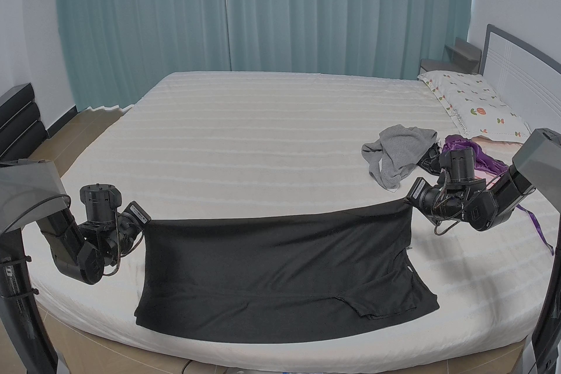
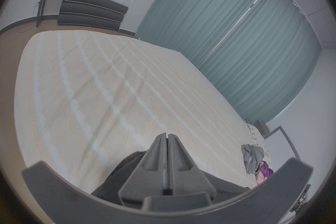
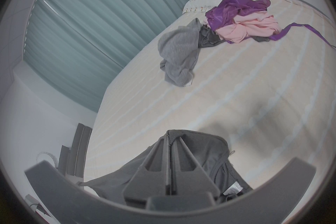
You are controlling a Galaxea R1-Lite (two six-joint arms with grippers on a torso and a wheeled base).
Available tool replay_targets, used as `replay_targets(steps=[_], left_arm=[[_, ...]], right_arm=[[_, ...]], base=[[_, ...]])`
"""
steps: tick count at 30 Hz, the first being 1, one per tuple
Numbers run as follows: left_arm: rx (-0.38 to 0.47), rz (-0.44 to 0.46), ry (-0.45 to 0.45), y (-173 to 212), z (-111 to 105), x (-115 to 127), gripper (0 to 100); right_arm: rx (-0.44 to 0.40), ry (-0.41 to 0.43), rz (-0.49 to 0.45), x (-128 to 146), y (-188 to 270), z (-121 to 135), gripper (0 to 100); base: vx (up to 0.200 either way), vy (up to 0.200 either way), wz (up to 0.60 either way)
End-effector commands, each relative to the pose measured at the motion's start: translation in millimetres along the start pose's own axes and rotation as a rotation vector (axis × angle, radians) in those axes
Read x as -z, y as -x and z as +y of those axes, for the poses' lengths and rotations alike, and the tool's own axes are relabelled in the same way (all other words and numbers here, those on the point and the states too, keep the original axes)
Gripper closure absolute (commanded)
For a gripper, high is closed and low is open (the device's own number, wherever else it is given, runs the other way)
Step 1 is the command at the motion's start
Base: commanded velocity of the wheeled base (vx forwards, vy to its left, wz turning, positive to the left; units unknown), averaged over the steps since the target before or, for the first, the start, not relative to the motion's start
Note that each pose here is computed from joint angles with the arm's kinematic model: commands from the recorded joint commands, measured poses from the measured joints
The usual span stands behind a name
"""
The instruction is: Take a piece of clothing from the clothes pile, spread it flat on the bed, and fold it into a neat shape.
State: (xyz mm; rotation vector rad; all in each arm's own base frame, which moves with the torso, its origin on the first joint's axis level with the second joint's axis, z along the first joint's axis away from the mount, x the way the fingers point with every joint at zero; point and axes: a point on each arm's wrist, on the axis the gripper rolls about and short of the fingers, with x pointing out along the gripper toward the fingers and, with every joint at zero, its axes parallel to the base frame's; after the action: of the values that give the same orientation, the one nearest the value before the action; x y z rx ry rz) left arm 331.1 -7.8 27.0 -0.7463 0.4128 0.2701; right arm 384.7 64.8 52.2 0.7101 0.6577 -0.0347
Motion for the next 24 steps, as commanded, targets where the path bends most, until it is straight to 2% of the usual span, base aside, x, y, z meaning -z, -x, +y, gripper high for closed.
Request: replay_targets(steps=[1, 5, 8, 11, 16, 24], left_arm=[[-0.007, -0.025, 0.025, -2, 5, -6, 100], [-0.057, 0.053, 0.011, 2, 24, 12, 100], [-0.063, 0.065, 0.0, 8, 33, 21, 100], [-0.063, 0.078, -0.024, 16, 41, 28, 100], [-0.084, 0.168, -0.101, 29, 59, 47, 100], [-0.122, 0.217, -0.125, 31, 73, 61, 100]], right_arm=[[0.039, -0.012, 0.028, 8, -2, -12, 100], [0.09, 0.006, 0.101, 27, 1, -29, 100], [0.107, 0.032, 0.143, 37, 6, -38, 100], [0.109, 0.053, 0.157, 45, 12, -44, 100], [0.121, 0.113, 0.185, 59, 14, -58, 100], [0.14, 0.145, 0.225, 72, 13, -66, 100]], base=[[0.0, 0.0, 0.0], [0.0, 0.0, 0.0], [0.0, 0.0, 0.0], [0.0, 0.0, 0.0], [0.0, 0.0, 0.0], [0.0, 0.0, 0.0]])
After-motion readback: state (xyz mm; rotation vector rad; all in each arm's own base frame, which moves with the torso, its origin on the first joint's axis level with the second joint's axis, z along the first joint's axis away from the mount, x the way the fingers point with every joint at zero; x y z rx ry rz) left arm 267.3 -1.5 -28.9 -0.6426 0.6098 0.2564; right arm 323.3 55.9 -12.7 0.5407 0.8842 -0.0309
